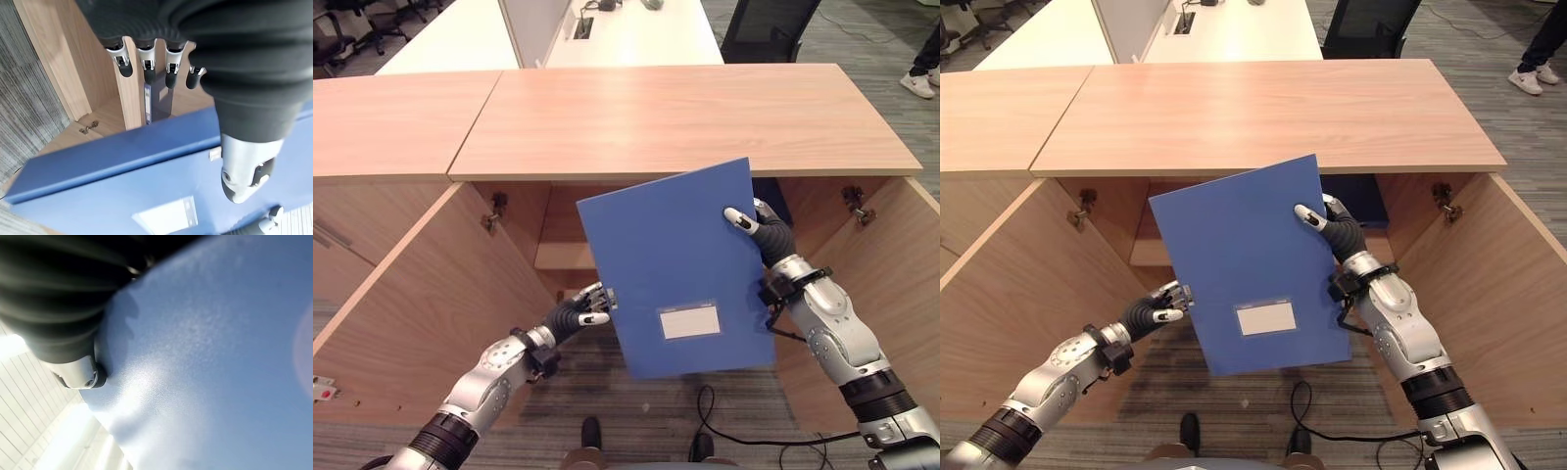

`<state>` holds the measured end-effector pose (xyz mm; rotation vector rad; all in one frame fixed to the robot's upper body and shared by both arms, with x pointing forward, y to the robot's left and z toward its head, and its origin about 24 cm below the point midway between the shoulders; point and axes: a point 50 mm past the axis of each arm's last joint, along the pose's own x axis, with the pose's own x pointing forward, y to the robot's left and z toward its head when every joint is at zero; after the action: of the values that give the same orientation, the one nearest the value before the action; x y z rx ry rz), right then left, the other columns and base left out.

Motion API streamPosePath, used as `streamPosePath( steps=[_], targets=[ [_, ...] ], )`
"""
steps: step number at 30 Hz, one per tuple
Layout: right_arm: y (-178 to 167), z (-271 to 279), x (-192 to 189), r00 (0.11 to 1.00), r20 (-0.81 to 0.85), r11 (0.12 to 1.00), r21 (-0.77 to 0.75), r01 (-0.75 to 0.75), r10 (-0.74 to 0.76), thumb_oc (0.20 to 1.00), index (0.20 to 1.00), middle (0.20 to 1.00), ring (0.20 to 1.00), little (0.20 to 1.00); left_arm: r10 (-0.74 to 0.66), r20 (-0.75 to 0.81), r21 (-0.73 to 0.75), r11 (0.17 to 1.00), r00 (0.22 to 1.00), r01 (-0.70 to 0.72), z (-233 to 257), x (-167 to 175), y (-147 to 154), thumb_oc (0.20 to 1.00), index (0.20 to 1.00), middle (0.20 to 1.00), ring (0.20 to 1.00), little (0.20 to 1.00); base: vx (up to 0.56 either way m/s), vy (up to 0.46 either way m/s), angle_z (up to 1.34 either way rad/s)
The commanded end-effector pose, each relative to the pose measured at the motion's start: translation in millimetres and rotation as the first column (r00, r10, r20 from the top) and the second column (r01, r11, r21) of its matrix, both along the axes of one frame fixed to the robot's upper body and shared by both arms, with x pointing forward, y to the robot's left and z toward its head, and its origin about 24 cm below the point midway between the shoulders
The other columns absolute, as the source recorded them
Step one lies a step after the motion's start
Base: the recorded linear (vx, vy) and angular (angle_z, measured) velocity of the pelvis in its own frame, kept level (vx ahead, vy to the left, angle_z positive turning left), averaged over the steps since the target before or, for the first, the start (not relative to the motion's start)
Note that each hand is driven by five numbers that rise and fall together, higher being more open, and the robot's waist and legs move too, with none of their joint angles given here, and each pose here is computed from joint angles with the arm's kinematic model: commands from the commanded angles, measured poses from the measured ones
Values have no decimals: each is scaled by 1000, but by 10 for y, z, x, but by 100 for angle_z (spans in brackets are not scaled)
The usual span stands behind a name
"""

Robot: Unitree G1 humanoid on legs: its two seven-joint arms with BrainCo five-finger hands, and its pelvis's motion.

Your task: Put the empty folder in the office cabinet

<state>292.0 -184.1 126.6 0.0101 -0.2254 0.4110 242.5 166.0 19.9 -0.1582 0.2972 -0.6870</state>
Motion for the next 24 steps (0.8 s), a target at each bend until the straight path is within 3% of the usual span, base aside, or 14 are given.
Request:
streamPosePath(
  steps=[1, 13, 24],
  targets=[
    [144, 424, 67, 980, 198, 995, 83, -50, 32, 200, 200, 200, 200, 200, -23, 98, -79, 996, 995, 31, 242, 212, -134, 1000, 1000, 1000, 1000, 1000, 0, 0, 0],
    [270, 352, 83, 984, 172, 989, 135, -59, 35, 200, 200, 200, 200, 200, -68, 118, -161, 983, 991, 87, 365, 294, -463, 1000, 1000, 1000, 1000, 1000, 0, 0, 0],
    [369, 267, 81, 989, 140, 983, 168, -75, 52, 200, 200, 200, 200, 200, -67, 117, -171, 982, 991, 86, 365, 311, -542, 1000, 1000, 1000, 1000, 1000, 0, 0, 0]
  ],
)
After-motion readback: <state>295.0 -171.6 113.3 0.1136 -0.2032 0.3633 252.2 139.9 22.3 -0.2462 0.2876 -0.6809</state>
